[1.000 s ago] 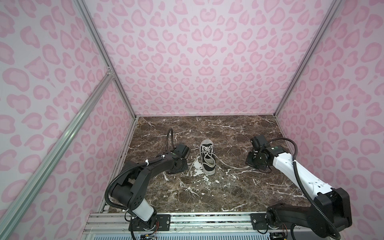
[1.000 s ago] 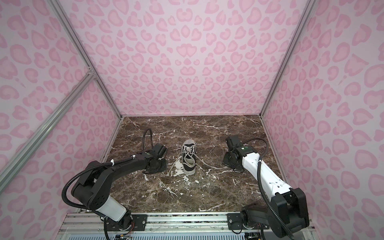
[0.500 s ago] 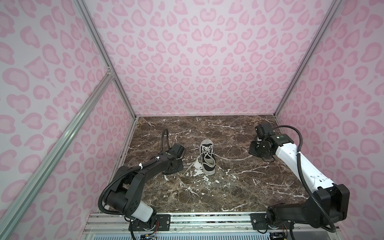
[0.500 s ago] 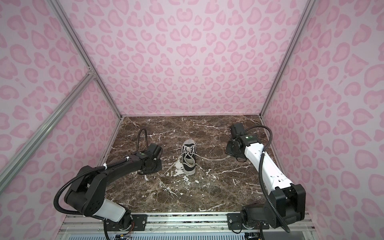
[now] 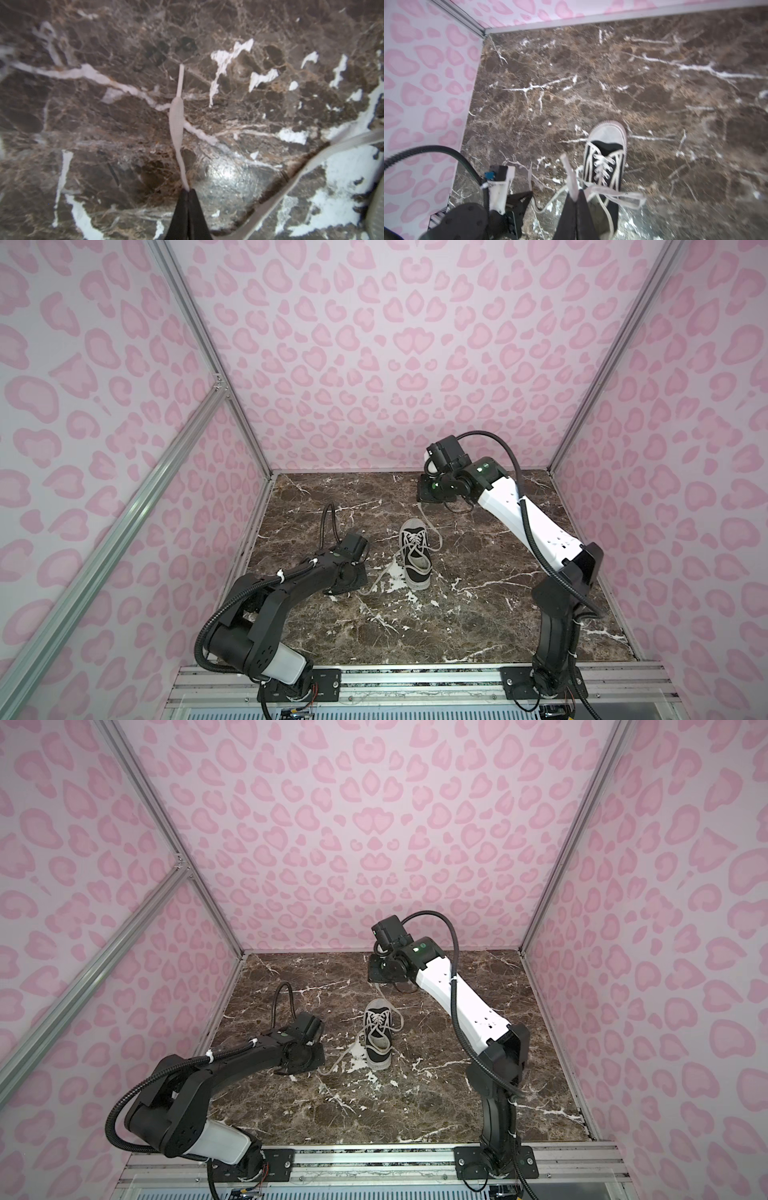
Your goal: Tie the shoes
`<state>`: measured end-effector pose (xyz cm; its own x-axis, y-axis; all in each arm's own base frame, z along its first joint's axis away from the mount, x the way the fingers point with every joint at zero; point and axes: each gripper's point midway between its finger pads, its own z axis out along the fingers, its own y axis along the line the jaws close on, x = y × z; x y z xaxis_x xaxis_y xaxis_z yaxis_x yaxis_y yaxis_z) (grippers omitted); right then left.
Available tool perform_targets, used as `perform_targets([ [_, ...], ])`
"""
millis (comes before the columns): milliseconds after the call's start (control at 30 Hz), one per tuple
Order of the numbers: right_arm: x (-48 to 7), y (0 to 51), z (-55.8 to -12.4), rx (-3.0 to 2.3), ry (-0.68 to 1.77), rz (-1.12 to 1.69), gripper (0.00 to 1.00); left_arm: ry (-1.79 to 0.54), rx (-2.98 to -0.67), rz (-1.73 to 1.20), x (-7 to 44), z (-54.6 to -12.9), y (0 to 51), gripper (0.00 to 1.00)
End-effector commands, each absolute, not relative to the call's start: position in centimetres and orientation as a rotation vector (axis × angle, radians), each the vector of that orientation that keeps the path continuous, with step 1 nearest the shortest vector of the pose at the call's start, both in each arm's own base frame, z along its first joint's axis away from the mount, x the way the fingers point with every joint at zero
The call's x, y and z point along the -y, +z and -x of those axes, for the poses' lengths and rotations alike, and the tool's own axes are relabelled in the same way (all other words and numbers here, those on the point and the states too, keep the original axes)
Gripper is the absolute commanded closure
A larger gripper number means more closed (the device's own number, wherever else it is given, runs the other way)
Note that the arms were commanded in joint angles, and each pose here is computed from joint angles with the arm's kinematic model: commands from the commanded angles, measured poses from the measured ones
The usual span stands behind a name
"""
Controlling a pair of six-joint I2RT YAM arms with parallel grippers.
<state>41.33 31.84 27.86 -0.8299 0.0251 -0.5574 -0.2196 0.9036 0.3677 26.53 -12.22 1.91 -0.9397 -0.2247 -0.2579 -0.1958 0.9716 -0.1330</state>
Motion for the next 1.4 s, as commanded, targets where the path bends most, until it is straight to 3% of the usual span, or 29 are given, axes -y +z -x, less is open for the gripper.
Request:
perform_targets([
  [0, -35.4, 28.0, -41.6, -2.493, 0.654, 0.204, 0.99, -0.177, -2.826, 0.333, 12.3, -26.6, 2.2, 0.94],
  [200, -43.2, 26.8, -42.6, -2.414, 0.898, 0.265, 1.00, -0.193, -2.821, 0.339, 12.4, -26.4, 2.3, 0.94],
  [367, -47.8, 21.8, -43.2, -2.439, 1.036, 0.271, 1.00, -0.206, -2.814, 0.356, 12.2, -25.9, 2.4, 0.94],
  [600, -49.7, 16.0, -43.8, -2.538, 1.069, 0.227, 1.00, -0.210, -2.814, 0.355, 12.1, -25.7, 2.5, 0.94],
  [667, -49.7, 14.9, -43.8, -2.557, 1.063, 0.236, 0.90, -0.213, -2.814, 0.355, 12.2, -25.8, 2.4, 0.94],
  [700, -49.7, 14.7, -43.8, -2.565, 1.066, 0.236, 0.76, -0.212, -2.815, 0.354, 12.2, -25.8, 2.4, 0.95],
  [767, -49.0, 14.6, -44.1, -2.578, 1.058, 0.220, 0.59, -0.214, -2.815, 0.354, 12.3, -25.8, 2.5, 0.95],
  [867, -47.7, 16.0, -44.9, -2.558, 1.039, 0.201, 0.50, -0.210, -2.814, 0.358, 12.2, -25.8, 2.4, 0.97],
  [1100, -40.9, 20.1, -47.0, -2.528, 0.954, 0.120, 0.48, -0.185, -2.742, 0.348, 11.8, -27.0, 4.7, 0.97],
  [1367, -26.5, 21.1, -45.8, -2.493, 0.837, -0.140, 0.47, -0.127, -2.578, 0.168, 13.0, -32.8, 14.2, 0.97],
])
